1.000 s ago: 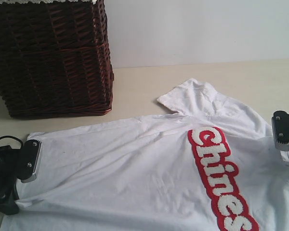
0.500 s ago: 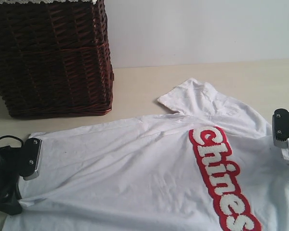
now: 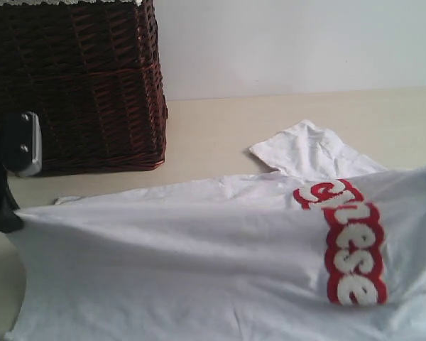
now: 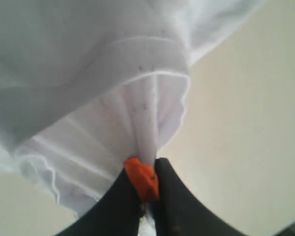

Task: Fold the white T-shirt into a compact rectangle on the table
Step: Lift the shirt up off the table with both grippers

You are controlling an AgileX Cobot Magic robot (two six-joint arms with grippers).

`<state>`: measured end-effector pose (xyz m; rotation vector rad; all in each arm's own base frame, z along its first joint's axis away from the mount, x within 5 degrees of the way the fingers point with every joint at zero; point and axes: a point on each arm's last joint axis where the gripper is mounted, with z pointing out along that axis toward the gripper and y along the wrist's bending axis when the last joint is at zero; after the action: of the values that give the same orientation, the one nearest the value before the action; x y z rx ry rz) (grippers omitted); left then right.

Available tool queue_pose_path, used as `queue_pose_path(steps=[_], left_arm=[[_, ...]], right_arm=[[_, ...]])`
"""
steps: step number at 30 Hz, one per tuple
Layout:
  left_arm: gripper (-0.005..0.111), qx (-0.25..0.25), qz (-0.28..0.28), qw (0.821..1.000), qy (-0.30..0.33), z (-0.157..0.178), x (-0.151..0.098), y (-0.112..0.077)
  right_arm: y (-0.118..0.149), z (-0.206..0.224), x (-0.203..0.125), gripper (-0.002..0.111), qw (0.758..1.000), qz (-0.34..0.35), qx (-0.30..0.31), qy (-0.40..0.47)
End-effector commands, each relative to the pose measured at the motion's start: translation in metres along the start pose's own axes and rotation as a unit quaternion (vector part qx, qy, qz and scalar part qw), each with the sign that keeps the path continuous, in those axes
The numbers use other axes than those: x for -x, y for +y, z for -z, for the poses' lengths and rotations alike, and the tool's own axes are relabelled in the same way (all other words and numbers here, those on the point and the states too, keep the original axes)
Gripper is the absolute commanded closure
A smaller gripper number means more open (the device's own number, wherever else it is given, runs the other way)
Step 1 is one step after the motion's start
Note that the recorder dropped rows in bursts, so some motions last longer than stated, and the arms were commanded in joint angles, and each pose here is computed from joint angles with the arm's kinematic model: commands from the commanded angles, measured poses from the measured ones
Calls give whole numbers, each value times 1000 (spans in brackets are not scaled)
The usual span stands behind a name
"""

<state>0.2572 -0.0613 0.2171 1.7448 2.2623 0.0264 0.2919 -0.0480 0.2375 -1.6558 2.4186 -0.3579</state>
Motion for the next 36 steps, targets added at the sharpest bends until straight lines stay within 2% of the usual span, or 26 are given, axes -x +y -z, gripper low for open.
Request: queue_pose_path(steps=[1, 4, 9, 18, 21, 24, 31, 33, 35, 36], left_arm=[[107, 77, 11, 996, 35, 55, -8, -3], [107, 134, 31, 990, 40, 86, -15, -11], [107, 213, 62, 975, -8, 134, -23, -37], [107, 300, 90, 946, -86, 211, -37, -87], [107, 309, 92, 942, -91, 229, -42, -100], [107, 319, 94, 938, -99, 246, -45, -110], [107, 328, 97, 931, -130, 267, -46, -124], [107, 314, 94, 932, -155, 266, -42, -128], [107, 285, 85, 940, -166, 258, -36, -124], [107, 250, 88, 949, -169, 244, -30, -119]], right_arm=[[1, 63, -3, 108, 998, 9, -62, -20], [5, 95, -4, 108, 996, 0, -80, -34], [21, 136, -5, 108, 993, -8, -99, -64], [57, 181, -11, 108, 987, -1, -136, -90], [67, 193, -14, 108, 985, 12, -148, -91], [72, 214, -16, 108, 978, 12, -185, -98], [82, 257, -20, 108, 959, -11, -259, -116], [82, 247, -20, 108, 963, -17, -243, -114], [83, 221, -18, 108, 974, -16, -198, -107], [84, 197, -17, 108, 983, -1, -158, -95]])
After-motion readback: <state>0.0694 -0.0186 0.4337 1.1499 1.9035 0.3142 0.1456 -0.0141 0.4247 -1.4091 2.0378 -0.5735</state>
